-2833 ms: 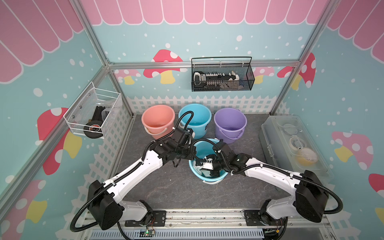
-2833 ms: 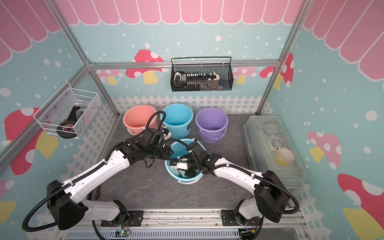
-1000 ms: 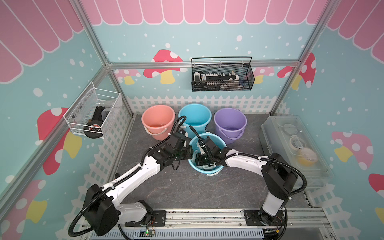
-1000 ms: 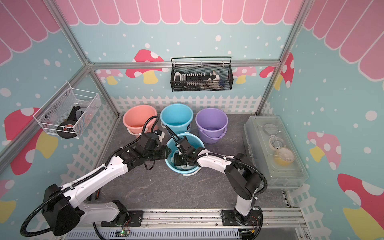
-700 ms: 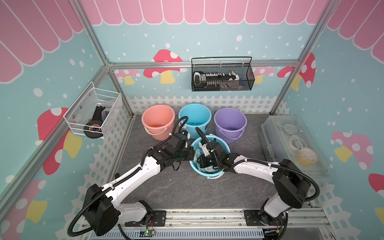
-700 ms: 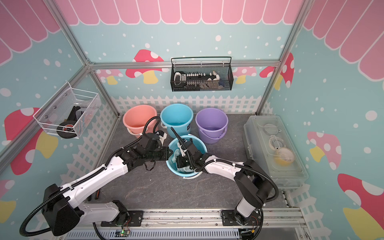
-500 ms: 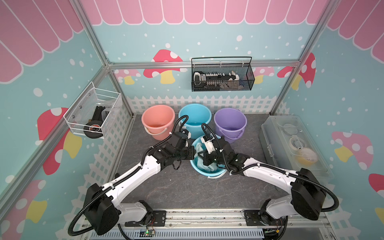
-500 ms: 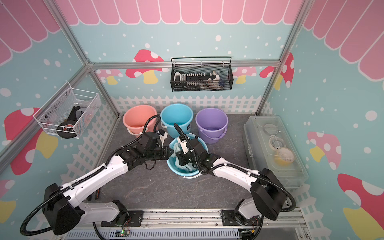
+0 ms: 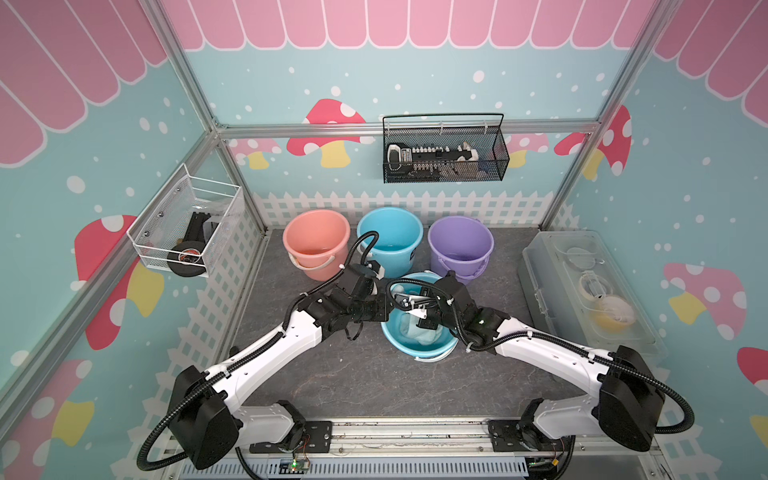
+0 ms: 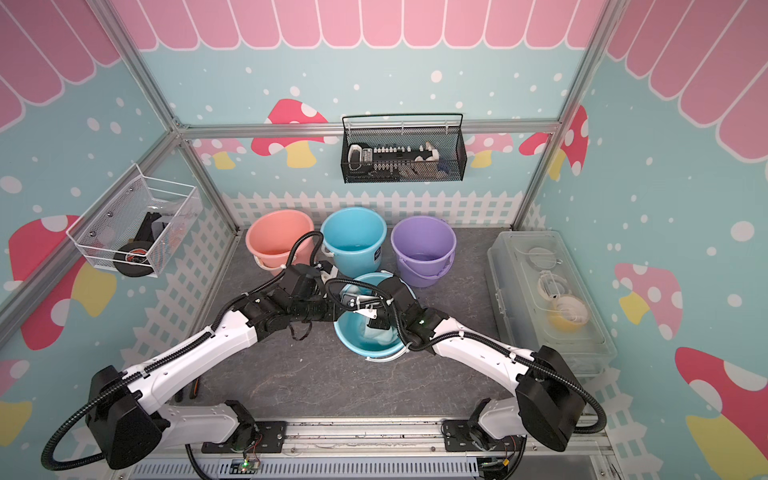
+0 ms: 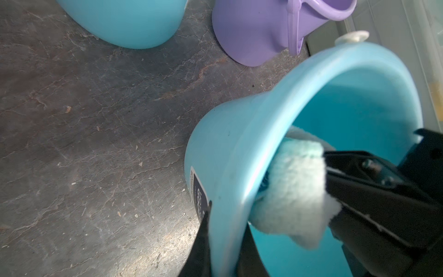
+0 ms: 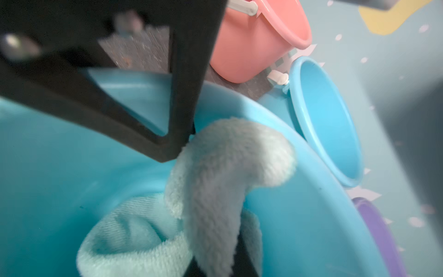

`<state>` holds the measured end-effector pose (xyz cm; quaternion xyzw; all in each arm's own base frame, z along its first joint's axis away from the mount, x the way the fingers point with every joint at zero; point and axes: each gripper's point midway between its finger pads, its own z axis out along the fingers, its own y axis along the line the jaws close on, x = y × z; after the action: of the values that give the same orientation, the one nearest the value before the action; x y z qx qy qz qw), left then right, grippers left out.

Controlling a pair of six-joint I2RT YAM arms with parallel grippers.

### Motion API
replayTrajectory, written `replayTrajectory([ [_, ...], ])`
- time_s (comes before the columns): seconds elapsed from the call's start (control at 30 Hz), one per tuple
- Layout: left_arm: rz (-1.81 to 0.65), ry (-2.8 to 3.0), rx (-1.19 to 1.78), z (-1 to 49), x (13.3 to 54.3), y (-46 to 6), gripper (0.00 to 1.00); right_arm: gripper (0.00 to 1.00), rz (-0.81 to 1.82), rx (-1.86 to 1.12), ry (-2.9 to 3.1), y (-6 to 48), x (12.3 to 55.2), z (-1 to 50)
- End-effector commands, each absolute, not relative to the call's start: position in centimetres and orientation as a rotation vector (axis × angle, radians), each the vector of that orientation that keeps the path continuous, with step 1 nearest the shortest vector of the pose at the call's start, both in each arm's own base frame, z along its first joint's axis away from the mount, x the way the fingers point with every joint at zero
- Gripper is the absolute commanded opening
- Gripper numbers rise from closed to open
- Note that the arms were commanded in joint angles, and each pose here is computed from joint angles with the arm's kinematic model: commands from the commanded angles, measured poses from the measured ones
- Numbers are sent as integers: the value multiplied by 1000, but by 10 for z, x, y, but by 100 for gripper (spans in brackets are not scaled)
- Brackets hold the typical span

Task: Wipe the inside of the bucket with a cloth
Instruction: Wipe the dirt from the inside of the bucket.

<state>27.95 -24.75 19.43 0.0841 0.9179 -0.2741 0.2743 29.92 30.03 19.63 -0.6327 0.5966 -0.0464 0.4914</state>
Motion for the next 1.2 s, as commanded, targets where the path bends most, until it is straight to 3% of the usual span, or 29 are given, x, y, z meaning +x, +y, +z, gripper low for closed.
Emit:
replayTrajectory([
  [0.0,-801,2409,256,216,282,-257,0,0,-507,-1705,1236,282,323,215],
  [0.23,-807,2411,265,217,281,-258,0,0,-810,-1882,1169,262,342,192],
  [0.43,-807,2409,267,218,281,-258,0,0,-730,-1995,1204,263,333,159],
  [0.77,-811,2434,312,214,280,-263,0,0,-447,-1933,817,314,294,217],
  [1.0,-806,2444,319,213,280,-263,0,0,-634,-1864,725,316,312,258],
  [1.17,-808,2450,324,212,278,-263,0,0,-820,-2021,785,287,324,238],
])
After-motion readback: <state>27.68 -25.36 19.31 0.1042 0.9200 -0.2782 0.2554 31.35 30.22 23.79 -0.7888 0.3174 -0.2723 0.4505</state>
